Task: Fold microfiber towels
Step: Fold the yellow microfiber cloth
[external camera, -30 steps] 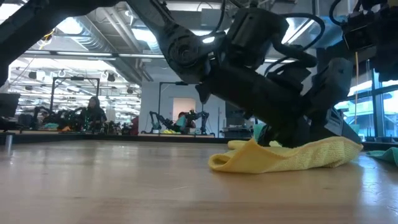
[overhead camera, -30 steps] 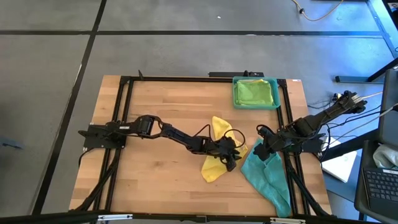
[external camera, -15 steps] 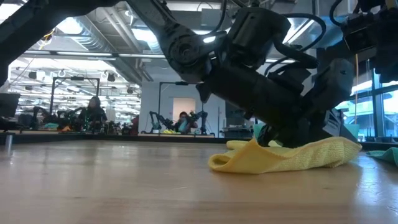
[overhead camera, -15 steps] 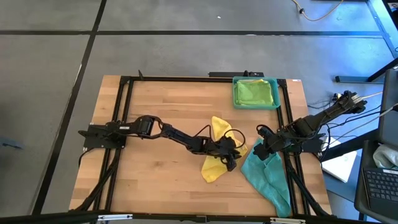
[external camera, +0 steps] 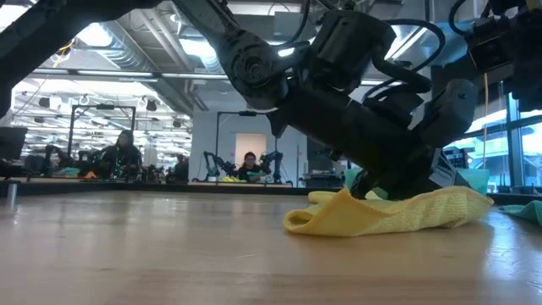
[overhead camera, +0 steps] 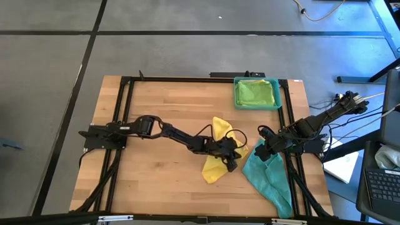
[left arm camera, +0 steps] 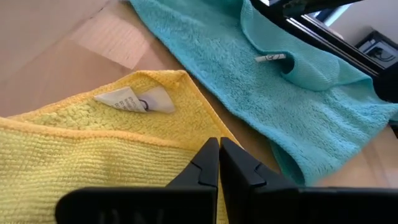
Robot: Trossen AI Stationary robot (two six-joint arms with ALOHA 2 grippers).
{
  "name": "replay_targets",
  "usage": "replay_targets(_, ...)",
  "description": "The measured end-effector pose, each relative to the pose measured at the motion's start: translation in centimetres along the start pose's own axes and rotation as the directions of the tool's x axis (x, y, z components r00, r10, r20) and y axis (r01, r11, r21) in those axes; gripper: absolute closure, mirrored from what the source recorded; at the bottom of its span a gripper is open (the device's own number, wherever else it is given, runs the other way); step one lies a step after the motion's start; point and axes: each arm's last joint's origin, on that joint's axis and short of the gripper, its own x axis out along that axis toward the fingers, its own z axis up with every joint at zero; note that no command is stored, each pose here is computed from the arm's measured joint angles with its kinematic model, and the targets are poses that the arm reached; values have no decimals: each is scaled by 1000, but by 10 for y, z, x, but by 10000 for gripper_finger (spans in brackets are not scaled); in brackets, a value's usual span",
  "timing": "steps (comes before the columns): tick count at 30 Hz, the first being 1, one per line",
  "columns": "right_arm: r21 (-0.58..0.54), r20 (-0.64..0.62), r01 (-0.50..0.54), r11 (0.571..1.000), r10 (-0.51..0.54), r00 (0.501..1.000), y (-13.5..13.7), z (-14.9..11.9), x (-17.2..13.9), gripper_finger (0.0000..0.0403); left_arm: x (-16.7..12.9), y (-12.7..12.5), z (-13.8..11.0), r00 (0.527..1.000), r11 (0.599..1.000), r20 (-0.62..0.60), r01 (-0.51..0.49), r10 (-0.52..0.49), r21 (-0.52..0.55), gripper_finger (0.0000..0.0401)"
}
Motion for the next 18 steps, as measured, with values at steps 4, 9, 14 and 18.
replay_targets(4, -2, 1, -1, 1000, 1, 1000, 0, 0, 0, 318, -9, -1, 8, 999, 999, -32, -36, 35, -13, 401)
replay_targets(9, -40, 16, 3, 999, -2, 1000, 0, 0, 0, 318, -24, -1, 20, 990, 996, -110, -87, 85, -12, 401)
replay_targets(14, -49, 51, 8, 999, -5, 999, 0, 1, 0, 318, -39, -8, 31, 983, 995, -154, -95, 98, 27, 401)
replay_targets(18, -50, 96, 11, 999, -7, 995, 0, 3, 0, 318, -58, -19, 51, 986, 993, -123, -106, 113, 59, 401)
